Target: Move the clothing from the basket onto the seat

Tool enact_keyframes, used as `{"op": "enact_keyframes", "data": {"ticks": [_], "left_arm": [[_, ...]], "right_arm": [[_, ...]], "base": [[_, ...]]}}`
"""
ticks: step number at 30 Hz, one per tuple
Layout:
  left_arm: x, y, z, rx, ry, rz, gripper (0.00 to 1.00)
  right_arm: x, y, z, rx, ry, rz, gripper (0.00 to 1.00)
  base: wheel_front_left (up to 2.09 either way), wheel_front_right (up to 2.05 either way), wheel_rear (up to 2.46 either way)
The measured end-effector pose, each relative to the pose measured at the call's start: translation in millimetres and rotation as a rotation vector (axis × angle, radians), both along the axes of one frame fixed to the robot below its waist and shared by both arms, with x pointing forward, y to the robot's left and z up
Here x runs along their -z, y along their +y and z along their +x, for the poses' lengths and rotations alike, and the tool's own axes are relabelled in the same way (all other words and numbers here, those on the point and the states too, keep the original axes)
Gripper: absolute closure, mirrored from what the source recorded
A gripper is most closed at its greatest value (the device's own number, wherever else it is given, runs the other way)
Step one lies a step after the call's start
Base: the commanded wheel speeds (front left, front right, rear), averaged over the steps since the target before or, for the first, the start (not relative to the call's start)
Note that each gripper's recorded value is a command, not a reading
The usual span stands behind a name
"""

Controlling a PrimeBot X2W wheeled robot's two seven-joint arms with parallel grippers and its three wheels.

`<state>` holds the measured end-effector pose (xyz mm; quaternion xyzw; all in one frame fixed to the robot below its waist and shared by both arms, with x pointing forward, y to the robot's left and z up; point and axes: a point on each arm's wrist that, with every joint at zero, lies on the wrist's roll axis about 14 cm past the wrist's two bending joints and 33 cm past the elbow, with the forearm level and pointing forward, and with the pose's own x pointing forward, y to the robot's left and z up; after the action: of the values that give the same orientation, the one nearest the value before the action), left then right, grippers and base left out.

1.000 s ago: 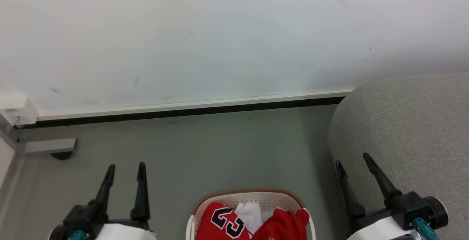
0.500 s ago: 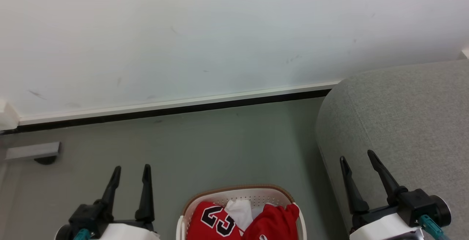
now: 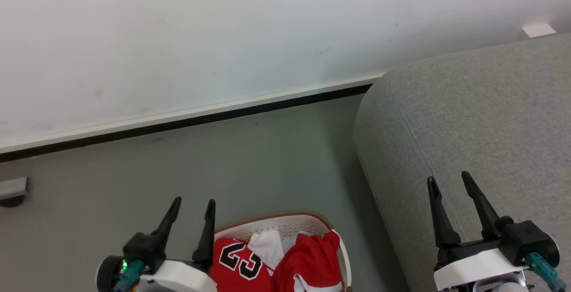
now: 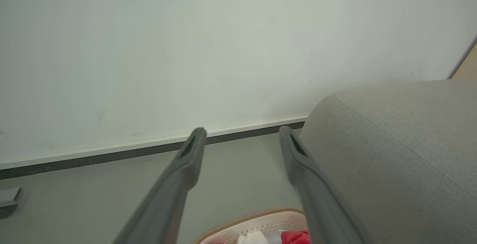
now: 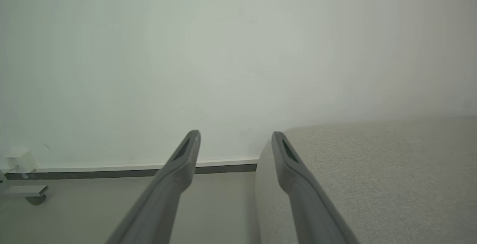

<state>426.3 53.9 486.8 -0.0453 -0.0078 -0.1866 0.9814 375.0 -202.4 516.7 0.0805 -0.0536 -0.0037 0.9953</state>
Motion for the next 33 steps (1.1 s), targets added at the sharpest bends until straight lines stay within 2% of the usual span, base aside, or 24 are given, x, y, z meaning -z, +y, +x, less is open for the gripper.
{"op": "enact_keyframes", "data": {"ticks": [5, 14, 23, 27, 33], "left_arm": [[38, -29, 5, 0.11, 0.094, 0.062, 0.0], [129, -59, 5, 0.323, 0.314, 0.276, 0.0], [213, -87, -22, 0.557, 0.556, 0.484, 0.0], [239, -94, -29, 0.636, 0.641, 0.554, 0.0], [284, -84, -45, 0.746, 0.775, 0.733, 0.0]], "right_arm": [[2, -20, 1, 0.058, 0.007, 0.002, 0.0], [13, -42, 8, 0.121, 0.044, -0.012, 0.0], [32, -58, 21, 0.164, 0.094, -0.003, 0.0], [39, -64, 28, 0.178, 0.109, 0.001, 0.0], [56, -65, 40, 0.177, 0.149, 0.011, 0.0]], "base": [[0.0, 0.0, 0.0], [0.0, 0.0, 0.0], [0.0, 0.0, 0.0], [0.0, 0.0, 0.0], [0.0, 0.0, 0.0]]}}
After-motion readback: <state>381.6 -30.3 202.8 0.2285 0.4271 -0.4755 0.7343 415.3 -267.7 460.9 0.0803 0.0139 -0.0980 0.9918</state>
